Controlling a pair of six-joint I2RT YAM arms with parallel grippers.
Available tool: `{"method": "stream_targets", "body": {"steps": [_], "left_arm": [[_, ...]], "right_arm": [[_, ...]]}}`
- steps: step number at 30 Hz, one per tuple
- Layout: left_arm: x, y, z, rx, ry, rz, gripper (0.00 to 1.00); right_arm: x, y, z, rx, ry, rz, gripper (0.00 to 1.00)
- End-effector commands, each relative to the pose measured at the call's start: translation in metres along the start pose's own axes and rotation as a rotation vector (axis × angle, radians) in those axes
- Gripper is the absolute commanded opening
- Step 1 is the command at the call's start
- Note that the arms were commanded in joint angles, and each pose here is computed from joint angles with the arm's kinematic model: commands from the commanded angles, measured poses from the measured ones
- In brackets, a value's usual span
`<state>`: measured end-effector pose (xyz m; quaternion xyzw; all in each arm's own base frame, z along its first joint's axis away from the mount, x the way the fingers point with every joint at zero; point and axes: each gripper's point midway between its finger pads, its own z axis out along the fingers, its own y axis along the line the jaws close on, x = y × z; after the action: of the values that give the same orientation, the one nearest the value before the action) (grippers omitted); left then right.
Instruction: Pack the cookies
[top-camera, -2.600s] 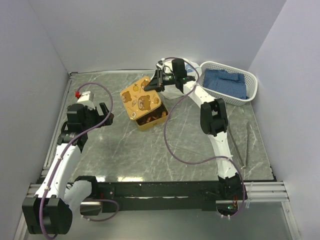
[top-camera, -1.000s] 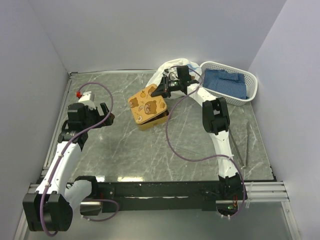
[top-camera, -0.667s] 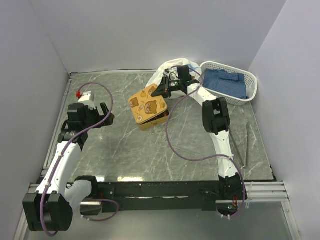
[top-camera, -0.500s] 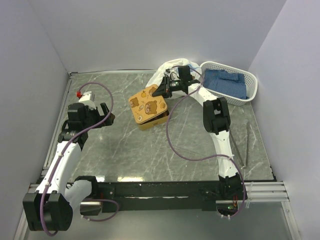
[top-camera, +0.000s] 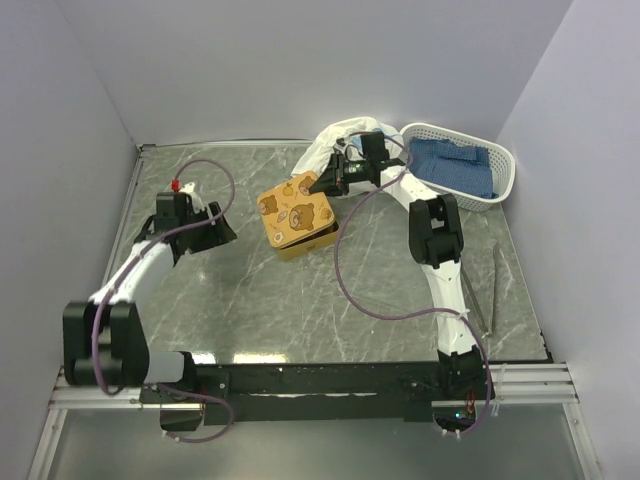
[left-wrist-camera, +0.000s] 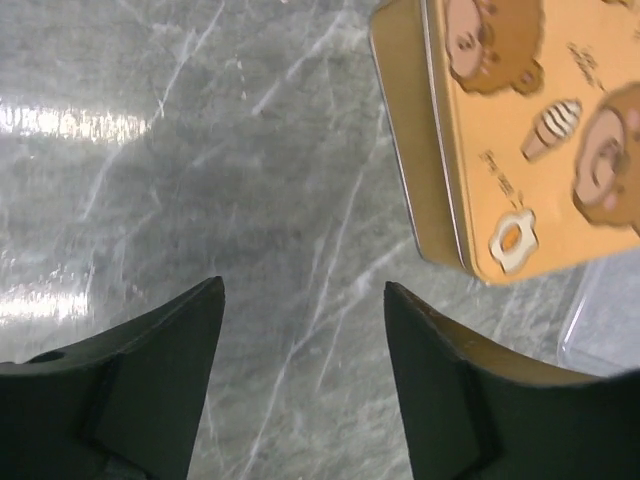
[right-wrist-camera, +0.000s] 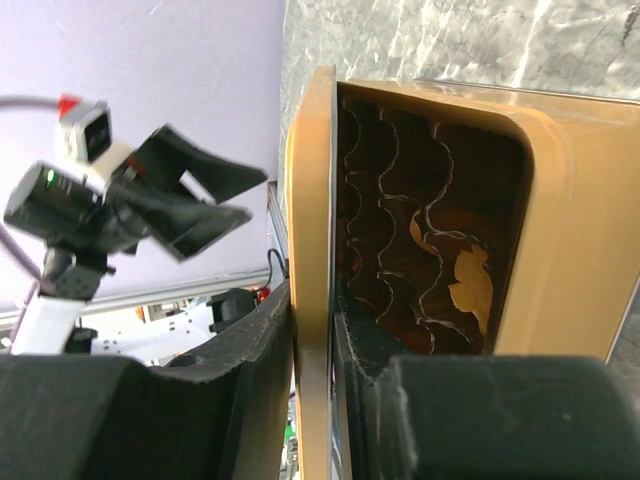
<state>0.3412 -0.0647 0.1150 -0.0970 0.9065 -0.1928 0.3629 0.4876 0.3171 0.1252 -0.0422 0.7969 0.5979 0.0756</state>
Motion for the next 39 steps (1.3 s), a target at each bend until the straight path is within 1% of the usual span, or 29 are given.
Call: {"method": "stream_targets", "body": {"steps": [1,2,3,5,7,9,10,15,19,26,34,39], "left_arm": [[-0.029,-0.022,0.022,0.008,0.003,-0.049,0.69],[-0.023,-0.018,0.036,-0.021,0.043,-0.055,0.68],[-0.033,-0.026,0.041,-0.023,0.042,-0.043,0.67],[-0.033,-0.035,0.062,-0.031,0.079,-0.035,0.65],[-0.018,-0.038,0.08,-0.049,0.15,-0.019,0.63],[-0.02,-0.048,0.087,-0.044,0.151,-0.003,0.63],[-0.017,-0.048,0.091,-0.049,0.158,-0.002,0.63],[-0.019,-0.049,0.091,-0.056,0.143,0.001,0.63],[-0.018,-0.046,0.087,-0.073,0.136,0.006,0.64],[-0.034,-0.042,0.075,-0.086,0.061,0.011,0.65],[-0.03,-0.043,0.077,-0.055,0.086,0.006,0.68],[-0.026,-0.043,0.08,-0.048,0.105,0.005,0.69]], "right_arm": [[-0.013,0.024,-0.017,-0.022,-0.033,-0.068,0.26],[-0.013,0.025,-0.018,-0.023,-0.034,-0.068,0.25],[-0.014,0.026,-0.019,-0.023,-0.036,-0.07,0.24],[-0.014,0.027,-0.019,-0.027,-0.036,-0.071,0.2],[-0.013,0.031,-0.02,-0.041,-0.034,-0.07,0.15],[-0.011,0.034,-0.02,-0.052,-0.03,-0.05,0.12],[-0.012,0.036,-0.02,-0.062,-0.032,-0.058,0.09],[-0.008,0.044,-0.022,-0.085,-0.027,-0.042,0.03],[-0.005,0.049,-0.023,-0.107,-0.022,-0.04,0.02],[-0.003,0.049,-0.025,-0.091,-0.027,-0.05,0.02],[-0.009,0.041,-0.032,-0.074,-0.04,-0.048,0.02],[-0.01,0.035,-0.033,-0.064,-0.039,-0.046,0.05]]}}
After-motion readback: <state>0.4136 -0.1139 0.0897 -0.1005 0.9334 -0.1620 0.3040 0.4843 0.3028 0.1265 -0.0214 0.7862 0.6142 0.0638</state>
